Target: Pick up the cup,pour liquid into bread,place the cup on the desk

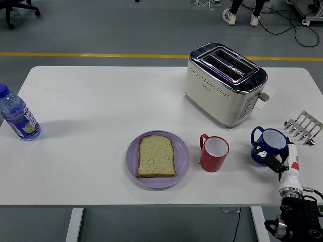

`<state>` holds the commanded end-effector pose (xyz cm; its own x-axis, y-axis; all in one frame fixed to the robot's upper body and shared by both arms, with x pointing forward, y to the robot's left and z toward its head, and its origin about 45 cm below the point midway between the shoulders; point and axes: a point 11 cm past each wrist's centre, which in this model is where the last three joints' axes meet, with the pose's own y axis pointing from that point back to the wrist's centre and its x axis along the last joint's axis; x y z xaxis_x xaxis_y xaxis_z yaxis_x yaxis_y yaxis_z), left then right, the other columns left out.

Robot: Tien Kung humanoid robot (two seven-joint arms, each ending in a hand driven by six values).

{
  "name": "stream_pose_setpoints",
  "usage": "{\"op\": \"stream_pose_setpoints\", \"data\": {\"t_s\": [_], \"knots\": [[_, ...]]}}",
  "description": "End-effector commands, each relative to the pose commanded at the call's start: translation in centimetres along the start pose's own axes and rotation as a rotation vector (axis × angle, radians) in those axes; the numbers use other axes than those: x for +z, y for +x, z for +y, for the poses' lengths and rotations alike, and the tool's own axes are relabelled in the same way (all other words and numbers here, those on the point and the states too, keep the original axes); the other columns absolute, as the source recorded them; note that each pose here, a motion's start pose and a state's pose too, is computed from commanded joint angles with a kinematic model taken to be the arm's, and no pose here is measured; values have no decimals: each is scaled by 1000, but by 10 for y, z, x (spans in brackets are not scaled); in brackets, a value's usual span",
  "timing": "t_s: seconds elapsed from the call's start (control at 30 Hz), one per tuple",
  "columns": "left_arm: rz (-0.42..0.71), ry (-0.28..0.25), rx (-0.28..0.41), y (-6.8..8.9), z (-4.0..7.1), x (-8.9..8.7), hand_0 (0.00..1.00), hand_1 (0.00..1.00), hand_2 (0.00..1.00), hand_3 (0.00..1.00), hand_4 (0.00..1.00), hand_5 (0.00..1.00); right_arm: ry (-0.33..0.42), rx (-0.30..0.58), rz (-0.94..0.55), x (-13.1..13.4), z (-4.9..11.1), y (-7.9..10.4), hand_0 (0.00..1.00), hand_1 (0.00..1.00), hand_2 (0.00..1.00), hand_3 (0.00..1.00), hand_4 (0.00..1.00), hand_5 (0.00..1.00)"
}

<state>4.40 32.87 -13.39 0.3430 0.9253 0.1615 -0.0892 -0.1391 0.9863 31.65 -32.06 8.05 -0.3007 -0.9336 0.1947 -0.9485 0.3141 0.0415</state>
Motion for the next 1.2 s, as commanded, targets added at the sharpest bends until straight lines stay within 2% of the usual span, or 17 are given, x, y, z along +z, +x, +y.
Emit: {"op": "stream_pose_setpoints", "data": {"t_s": [0.03, 0.23, 0.37, 0.43, 0.6, 0.83, 0.93, 1.0, 1.03, 1.2], "knots": [[0, 1, 0, 0, 0, -1, 635, 647, 657, 552, 322, 838, 8, 1, 6, -4, -1, 3, 404, 403, 547, 537, 720, 2], [-2, 7, -2, -1, 0, -4, 635, 647, 657, 551, 322, 837, 60, -12, 1, -31, -3, 13, 413, 398, 545, 537, 710, 2], [-5, 11, -3, -2, 0, -6, 635, 647, 657, 551, 322, 837, 106, -20, 8, -60, -6, 19, 413, 398, 545, 537, 710, 2], [-6, 13, -3, -2, 0, -7, 636, 647, 657, 552, 323, 836, 105, -20, 21, -75, -8, 19, 418, 401, 550, 545, 677, 2], [-10, 17, -5, -3, 0, -10, 636, 647, 657, 552, 323, 836, 109, -28, 76, -109, -10, 20, 418, 401, 550, 545, 677, 2], [-10, 21, -5, -3, 0, -12, 635, 646, 657, 551, 322, 836, 31, -69, 116, -136, -4, 4, 406, 403, 550, 549, 668, 2], [-13, 20, -5, -3, 0, -12, 635, 646, 657, 551, 322, 836, 29, -85, 137, -146, -2, -3, 406, 403, 550, 549, 668, 2], [-6, 19, -5, -2, 0, -11, 635, 646, 657, 551, 322, 836, 46, -107, 165, -161, 2, -14, 406, 403, 550, 549, 668, 2], [-4, 19, -5, -2, 0, -10, 634, 645, 657, 551, 322, 837, 46, -112, 181, -167, 4, -19, 414, 406, 549, 553, 635, 2], [2, 14, -3, -1, 0, -8, 634, 645, 657, 551, 322, 837, 61, -148, 260, -189, 11, -40, 414, 406, 549, 553, 635, 2]]}}
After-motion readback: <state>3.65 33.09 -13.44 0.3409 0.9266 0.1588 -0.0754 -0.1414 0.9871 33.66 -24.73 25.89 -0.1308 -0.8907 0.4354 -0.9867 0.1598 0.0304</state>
